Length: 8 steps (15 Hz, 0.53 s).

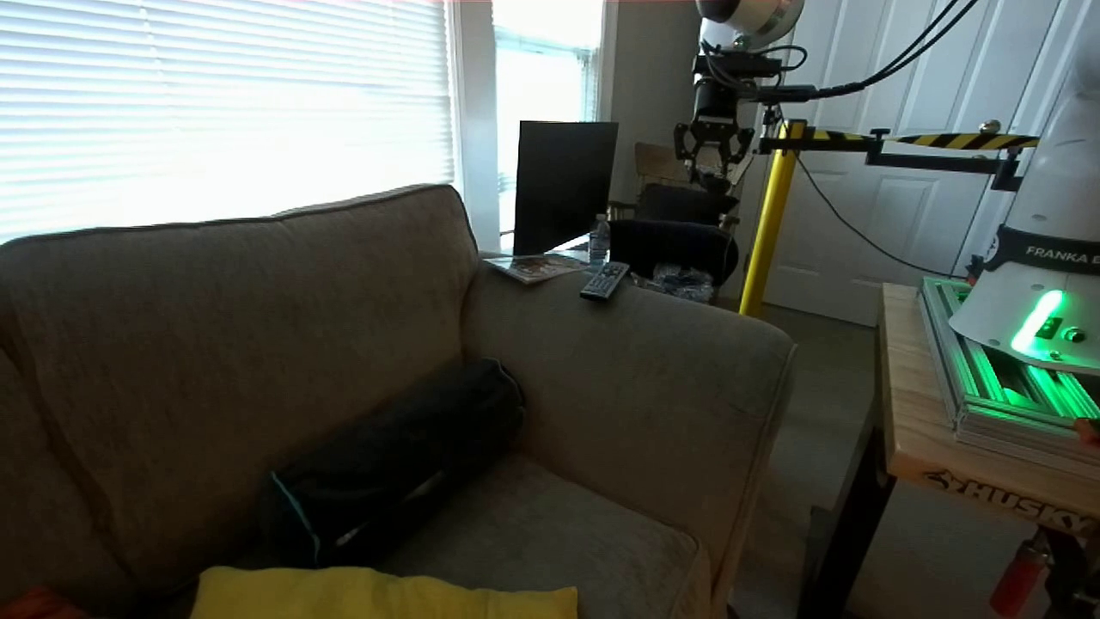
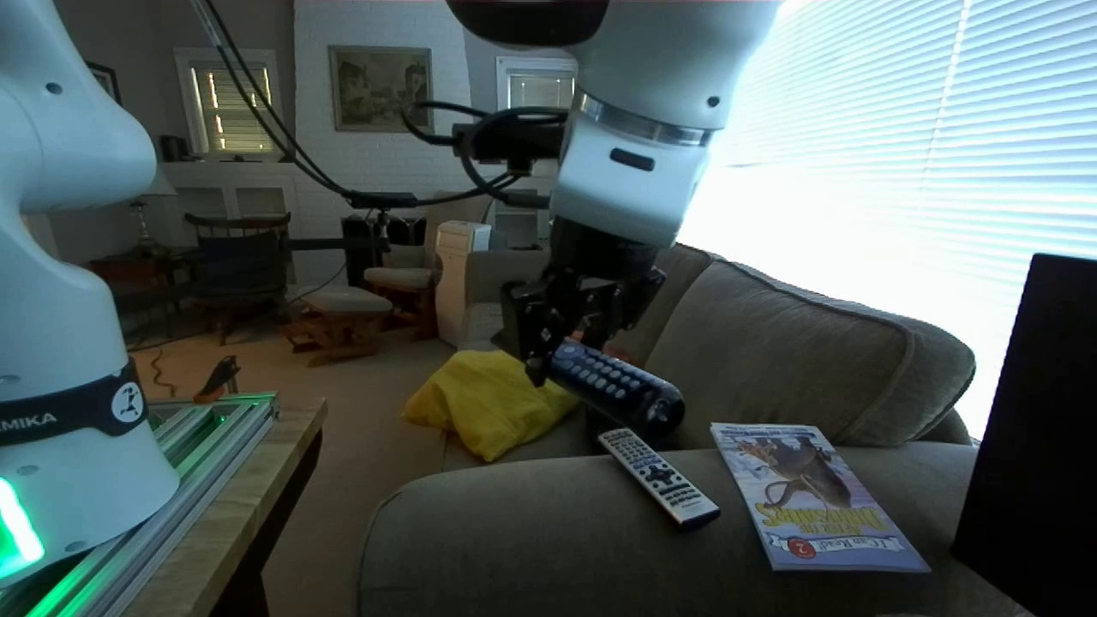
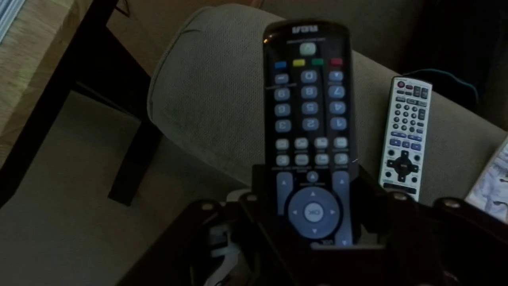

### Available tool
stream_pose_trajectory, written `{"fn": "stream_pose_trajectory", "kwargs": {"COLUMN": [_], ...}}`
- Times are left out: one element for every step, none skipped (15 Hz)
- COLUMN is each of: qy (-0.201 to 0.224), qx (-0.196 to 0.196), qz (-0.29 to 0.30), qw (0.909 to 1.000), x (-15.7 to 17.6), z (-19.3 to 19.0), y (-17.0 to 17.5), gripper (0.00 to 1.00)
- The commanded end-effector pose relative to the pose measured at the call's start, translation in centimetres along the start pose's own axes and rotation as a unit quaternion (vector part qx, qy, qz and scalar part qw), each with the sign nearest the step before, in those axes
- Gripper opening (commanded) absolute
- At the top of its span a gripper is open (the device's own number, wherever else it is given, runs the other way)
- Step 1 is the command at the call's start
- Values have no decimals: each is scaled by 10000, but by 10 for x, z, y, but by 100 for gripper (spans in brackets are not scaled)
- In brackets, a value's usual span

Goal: Remove the black remote control from the right armrest of the couch and put it on the table.

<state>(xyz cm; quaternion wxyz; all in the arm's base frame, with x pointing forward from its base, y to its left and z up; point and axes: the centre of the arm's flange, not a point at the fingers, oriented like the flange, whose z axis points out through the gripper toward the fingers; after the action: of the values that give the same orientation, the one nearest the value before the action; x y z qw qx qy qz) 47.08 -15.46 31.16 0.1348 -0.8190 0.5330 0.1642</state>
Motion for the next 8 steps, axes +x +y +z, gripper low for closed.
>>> {"fn": "stream_pose_trajectory", "kwargs": {"qy": [-6, -14, -18, 81, 186, 249, 373, 481], "qx": [-18, -38, -51, -102, -162, -212, -271, -237], "qz": [-10, -12, -12, -106, -156, -226, -376, -545], "qw": [10000, 10000, 10000, 9999, 9996, 9992, 9982, 9971], "x": [-1, -2, -3, 7, 21, 31, 46, 60], "z": [2, 4, 5, 4, 7, 7, 6, 5], "y": [-1, -3, -4, -11, -21, -27, -39, -50], "gripper": [53, 53, 53, 28, 28, 28, 28, 28]}}
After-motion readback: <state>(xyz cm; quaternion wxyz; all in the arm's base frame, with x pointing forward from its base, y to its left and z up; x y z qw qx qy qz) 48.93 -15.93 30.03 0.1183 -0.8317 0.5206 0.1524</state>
